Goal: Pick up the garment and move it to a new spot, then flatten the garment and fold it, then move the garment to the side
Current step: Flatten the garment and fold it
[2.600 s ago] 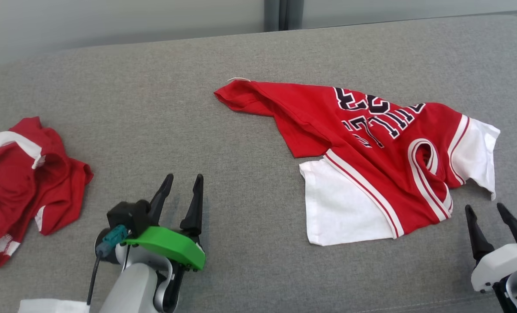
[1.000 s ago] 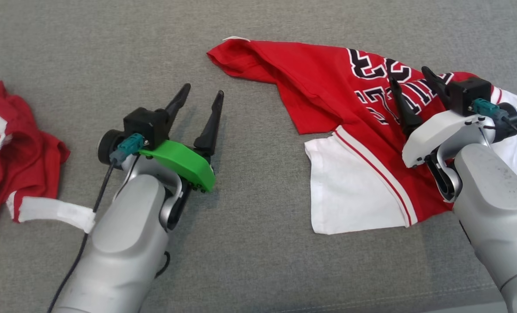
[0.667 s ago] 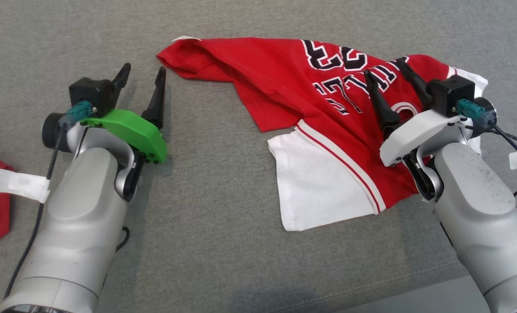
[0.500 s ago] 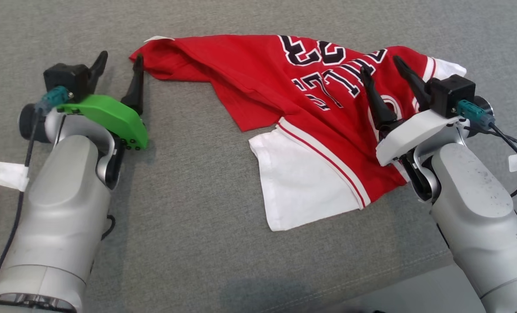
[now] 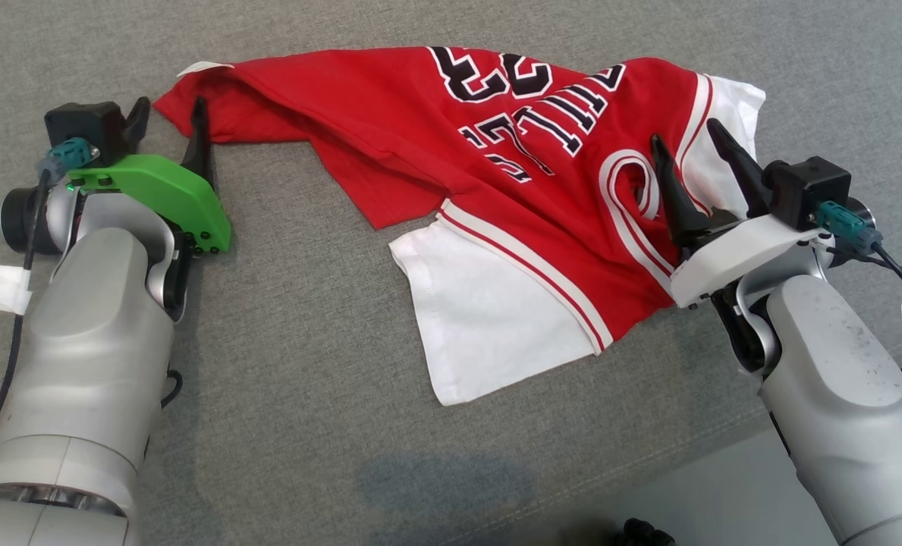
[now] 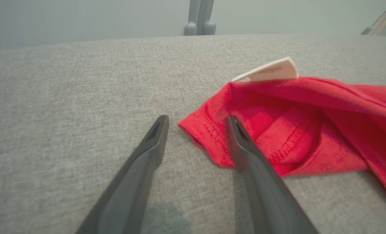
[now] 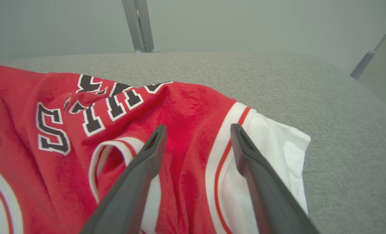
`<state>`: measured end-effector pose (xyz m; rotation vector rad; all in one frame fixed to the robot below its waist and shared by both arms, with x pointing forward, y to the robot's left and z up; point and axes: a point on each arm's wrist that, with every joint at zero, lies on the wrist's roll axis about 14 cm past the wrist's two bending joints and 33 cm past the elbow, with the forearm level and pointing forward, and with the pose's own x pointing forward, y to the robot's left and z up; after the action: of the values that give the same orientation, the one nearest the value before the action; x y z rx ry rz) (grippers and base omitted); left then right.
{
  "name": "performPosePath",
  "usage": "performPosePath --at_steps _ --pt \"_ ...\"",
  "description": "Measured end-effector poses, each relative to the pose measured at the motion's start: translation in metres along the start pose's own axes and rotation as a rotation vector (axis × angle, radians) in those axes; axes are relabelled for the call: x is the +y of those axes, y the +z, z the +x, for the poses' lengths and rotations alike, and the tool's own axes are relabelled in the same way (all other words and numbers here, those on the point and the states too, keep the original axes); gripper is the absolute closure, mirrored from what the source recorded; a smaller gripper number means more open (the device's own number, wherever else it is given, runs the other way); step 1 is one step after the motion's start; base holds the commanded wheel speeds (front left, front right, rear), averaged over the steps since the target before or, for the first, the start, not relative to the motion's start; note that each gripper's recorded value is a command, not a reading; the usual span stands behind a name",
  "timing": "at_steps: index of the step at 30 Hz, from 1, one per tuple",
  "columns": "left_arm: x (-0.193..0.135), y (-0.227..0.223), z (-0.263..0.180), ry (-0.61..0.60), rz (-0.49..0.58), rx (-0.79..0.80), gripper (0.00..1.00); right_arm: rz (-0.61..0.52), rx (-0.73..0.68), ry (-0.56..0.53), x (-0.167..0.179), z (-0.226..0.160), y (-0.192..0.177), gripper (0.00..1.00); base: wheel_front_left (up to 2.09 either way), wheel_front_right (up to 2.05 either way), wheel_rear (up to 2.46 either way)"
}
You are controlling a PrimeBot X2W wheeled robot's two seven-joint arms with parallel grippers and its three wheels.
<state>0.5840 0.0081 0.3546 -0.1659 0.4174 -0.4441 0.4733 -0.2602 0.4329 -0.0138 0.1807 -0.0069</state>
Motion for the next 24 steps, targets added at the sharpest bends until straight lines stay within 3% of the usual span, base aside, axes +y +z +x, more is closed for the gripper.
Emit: performPosePath --at_steps 1,10,16,21,24 --pt "0.0 0.0 0.0 0.0 0.0 0.0 1.0 0.0 0.0 0.0 0.0 0.0 0.0 0.0 0.0 0.0 0.0" --pt "-0.025 0.014 -0.007 -0.074 0.035 -0.035 1.0 0.012 -0.011 -0.001 0.004 0.0 0.001 0.0 0.0 0.0 0.0" --pt "-0.034 0.117 -0.03 -0.144 0.154 -0.352 1.0 0.041 0.003 0.015 0.014 -0.002 -0.006 0.0 0.0 0.0 0.0" --pt "-0.049 0.155 -0.085 -0.17 0.258 -0.531 1.0 0.071 0.031 0.039 0.029 -0.009 -0.018 0.0 0.0 0.0 0.0" --pt "-0.055 0.153 -0.111 -0.184 0.303 -0.554 1.0 0.089 0.039 0.056 0.038 -0.011 -0.021 0.0 0.0 0.0 0.0"
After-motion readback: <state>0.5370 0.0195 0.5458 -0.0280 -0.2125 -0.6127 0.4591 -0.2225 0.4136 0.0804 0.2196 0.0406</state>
